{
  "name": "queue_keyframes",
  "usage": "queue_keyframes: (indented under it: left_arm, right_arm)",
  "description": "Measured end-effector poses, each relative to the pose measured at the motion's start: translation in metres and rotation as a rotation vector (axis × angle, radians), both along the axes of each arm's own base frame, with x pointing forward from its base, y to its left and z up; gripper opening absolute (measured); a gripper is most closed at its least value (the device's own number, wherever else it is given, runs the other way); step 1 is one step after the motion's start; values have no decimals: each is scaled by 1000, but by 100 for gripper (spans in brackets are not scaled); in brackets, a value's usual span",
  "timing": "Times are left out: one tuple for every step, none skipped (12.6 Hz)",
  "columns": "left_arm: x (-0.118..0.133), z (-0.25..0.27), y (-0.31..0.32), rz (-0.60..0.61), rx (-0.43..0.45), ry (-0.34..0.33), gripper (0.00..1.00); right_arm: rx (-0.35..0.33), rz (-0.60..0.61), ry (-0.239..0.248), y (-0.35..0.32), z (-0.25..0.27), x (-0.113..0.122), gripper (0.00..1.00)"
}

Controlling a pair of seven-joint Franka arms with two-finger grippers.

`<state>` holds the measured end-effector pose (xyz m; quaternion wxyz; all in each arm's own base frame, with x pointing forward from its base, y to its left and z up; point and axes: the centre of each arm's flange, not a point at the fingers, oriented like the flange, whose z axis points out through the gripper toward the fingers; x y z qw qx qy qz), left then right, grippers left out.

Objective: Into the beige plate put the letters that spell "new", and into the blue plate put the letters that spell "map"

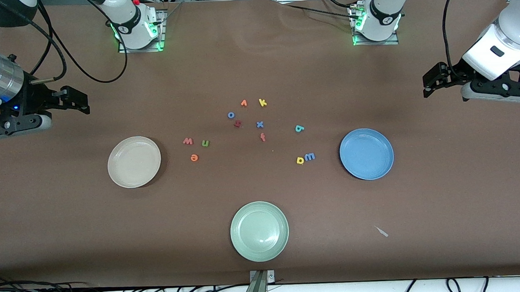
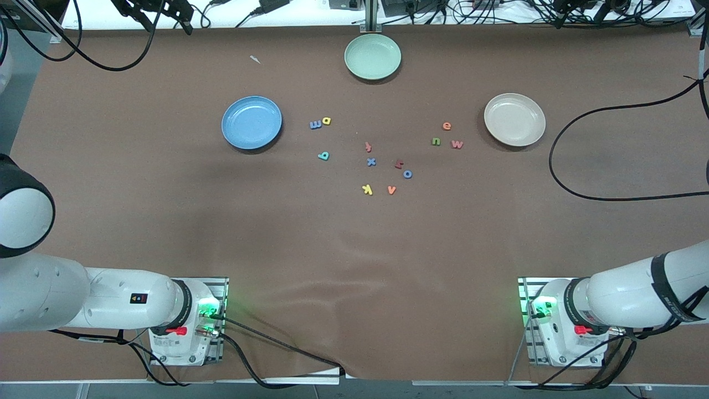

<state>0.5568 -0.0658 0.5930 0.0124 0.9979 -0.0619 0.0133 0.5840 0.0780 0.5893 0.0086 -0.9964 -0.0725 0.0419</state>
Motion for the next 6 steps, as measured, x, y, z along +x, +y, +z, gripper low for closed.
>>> queue_keyframes:
  left_arm:
    - [0, 0, 0, 0, 0, 0, 100]
    - [0, 0, 0, 0, 0, 0, 100]
    - [0, 0, 0, 0, 0, 0, 100]
    - [0, 0, 0, 0, 0, 0, 100]
    - [0, 0, 0, 0, 0, 0, 100]
    - [0, 0, 0, 0, 0, 0, 100]
  right_arm:
    - [0, 1, 0, 1, 0, 0, 100]
    - [0, 3, 0, 2, 0, 0, 100]
    - [1, 5, 0, 3, 0, 0, 100]
    - [1, 5, 0, 3, 0, 0, 100]
    - [1, 5, 0, 3, 0, 0, 100]
    - [1, 4, 0, 3, 0, 0, 100]
